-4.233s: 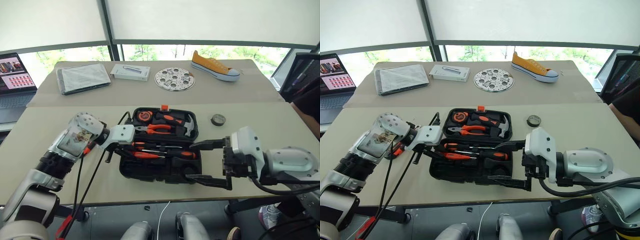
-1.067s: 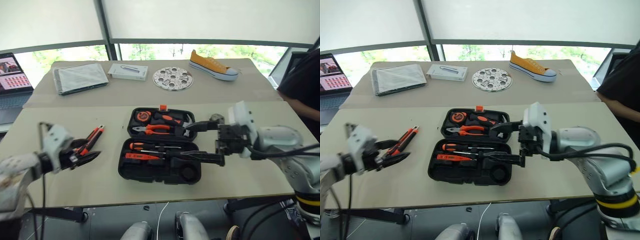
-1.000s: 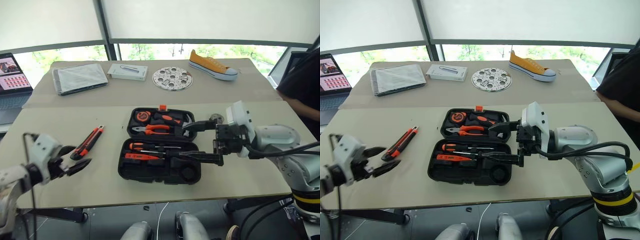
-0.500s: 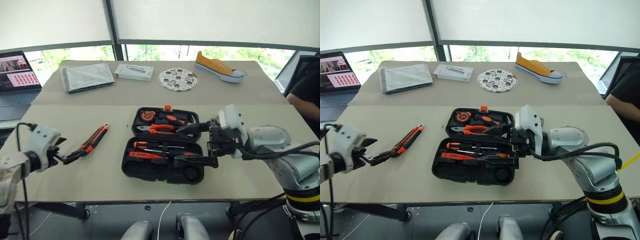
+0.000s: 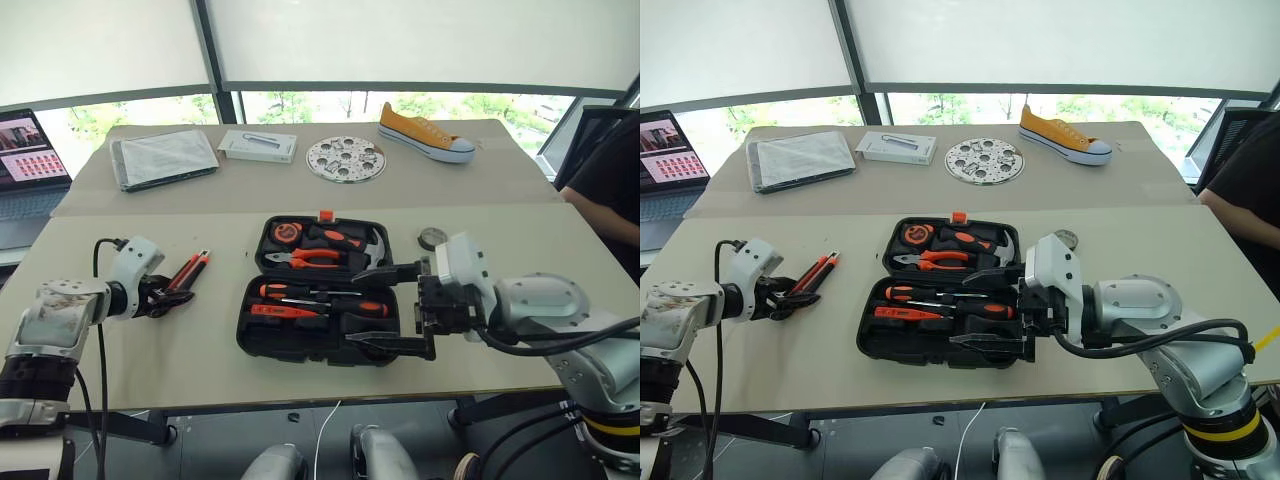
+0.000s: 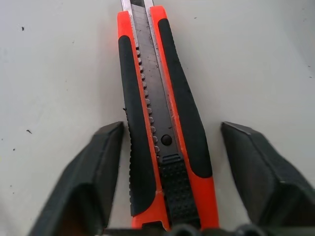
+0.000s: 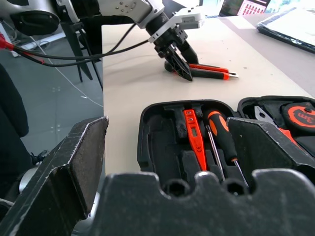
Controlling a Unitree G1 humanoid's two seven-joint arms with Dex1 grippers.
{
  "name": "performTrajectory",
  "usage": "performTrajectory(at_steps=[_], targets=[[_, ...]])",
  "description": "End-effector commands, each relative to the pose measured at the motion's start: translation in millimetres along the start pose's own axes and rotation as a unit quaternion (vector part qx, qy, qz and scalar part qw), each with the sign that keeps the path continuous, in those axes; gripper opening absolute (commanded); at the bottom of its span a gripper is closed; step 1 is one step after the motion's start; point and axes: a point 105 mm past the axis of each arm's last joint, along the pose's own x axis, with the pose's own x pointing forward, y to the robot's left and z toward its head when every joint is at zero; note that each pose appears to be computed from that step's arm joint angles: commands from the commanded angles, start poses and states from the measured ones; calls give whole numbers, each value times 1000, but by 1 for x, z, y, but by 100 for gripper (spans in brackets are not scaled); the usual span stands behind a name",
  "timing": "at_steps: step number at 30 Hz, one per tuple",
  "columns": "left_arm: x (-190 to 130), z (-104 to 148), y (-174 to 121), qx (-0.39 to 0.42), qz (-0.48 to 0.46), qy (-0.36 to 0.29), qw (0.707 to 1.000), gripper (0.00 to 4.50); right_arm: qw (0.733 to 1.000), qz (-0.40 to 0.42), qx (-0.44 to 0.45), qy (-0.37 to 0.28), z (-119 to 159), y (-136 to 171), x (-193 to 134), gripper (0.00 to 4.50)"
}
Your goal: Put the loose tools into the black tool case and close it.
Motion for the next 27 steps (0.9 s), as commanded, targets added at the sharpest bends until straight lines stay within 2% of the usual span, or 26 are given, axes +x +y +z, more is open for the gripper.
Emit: performTrajectory(at_steps=[1,4,7,10,12,15,22,27], targets=[[-11,25,-6,17,-35,-69,997,173,1000,-13,-12,-3,7,-1,-6,450],[-29,63,-34,78,-120,-146,979,170,1000,-5,7,7,3,4,-12,450],[-45,85,-81,153,-235,-155,947,170,1000,-1,8,29,-5,11,-18,450],[-52,80,-114,220,-316,-112,916,170,999,3,9,43,-10,18,-22,450],[-46,71,-129,280,-347,-75,892,170,999,1,13,44,-12,20,-23,450],[-35,64,-147,325,-383,-48,863,170,999,-9,12,46,-14,20,-23,450],[-10,61,-171,379,-422,-25,823,170,998,-36,15,41,-16,21,-22,450],[3,62,-176,408,-432,-14,804,170,997,-59,15,37,-16,20,-22,450]])
